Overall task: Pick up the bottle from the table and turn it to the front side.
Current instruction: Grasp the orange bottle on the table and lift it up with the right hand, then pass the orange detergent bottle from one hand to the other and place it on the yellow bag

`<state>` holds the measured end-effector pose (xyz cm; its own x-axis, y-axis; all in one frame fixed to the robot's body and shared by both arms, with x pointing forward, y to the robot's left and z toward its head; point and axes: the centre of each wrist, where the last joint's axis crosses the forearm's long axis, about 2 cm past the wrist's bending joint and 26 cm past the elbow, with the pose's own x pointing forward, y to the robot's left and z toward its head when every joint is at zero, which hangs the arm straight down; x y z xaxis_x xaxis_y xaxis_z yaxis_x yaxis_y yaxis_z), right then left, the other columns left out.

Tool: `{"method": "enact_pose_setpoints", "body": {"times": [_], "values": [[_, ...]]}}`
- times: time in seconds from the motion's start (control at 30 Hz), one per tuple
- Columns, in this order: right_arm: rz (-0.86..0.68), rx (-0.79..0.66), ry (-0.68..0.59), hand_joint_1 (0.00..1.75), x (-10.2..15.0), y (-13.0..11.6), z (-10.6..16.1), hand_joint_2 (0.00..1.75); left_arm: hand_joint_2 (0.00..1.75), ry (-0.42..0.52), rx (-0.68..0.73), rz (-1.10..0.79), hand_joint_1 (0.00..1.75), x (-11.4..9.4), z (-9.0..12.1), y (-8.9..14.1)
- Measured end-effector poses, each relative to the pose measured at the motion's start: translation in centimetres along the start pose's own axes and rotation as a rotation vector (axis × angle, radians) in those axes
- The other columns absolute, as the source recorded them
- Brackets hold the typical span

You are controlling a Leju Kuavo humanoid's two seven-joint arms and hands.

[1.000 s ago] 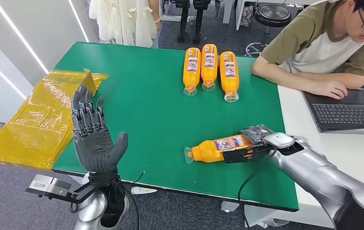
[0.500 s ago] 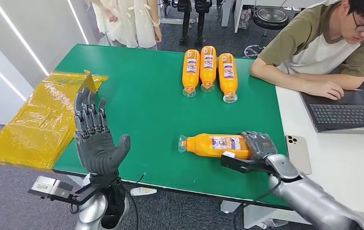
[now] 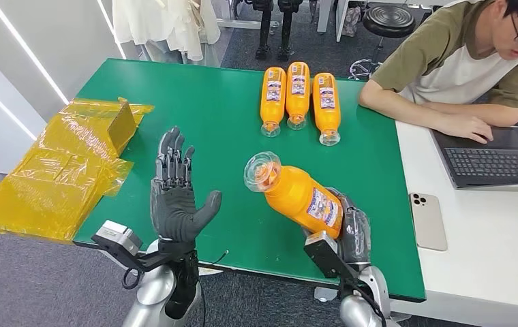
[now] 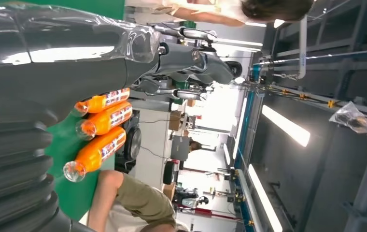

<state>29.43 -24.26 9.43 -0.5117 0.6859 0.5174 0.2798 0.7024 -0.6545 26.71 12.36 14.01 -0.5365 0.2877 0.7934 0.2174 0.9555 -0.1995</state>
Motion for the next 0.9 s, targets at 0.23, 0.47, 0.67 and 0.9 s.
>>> {"method": "enact_pose_setpoints", "body": {"times": [0.23, 0.47, 0.67, 0.9], "values": [[-0.053, -0.046, -0.028, 1.75, 2.8, 0.7, 2.0, 1.75, 1.75, 0.101, -0.233, 0.046, 0.00, -1.0, 0.4, -2.8], [-0.051, 0.018, 0.008, 1.75, 4.2, 1.5, 2.7, 1.75, 1.75, 0.147, -0.316, 0.109, 0.00, -2.1, 1.2, -4.1], [-0.050, 0.104, 0.008, 1.75, 4.7, 2.2, 2.9, 1.75, 1.75, 0.150, -0.348, 0.105, 0.00, -2.1, 1.3, -4.3], [-0.012, 0.196, 0.018, 1.75, 4.9, 2.6, 2.8, 1.75, 1.75, 0.155, -0.353, 0.102, 0.00, -2.3, 1.4, -4.3]]}}
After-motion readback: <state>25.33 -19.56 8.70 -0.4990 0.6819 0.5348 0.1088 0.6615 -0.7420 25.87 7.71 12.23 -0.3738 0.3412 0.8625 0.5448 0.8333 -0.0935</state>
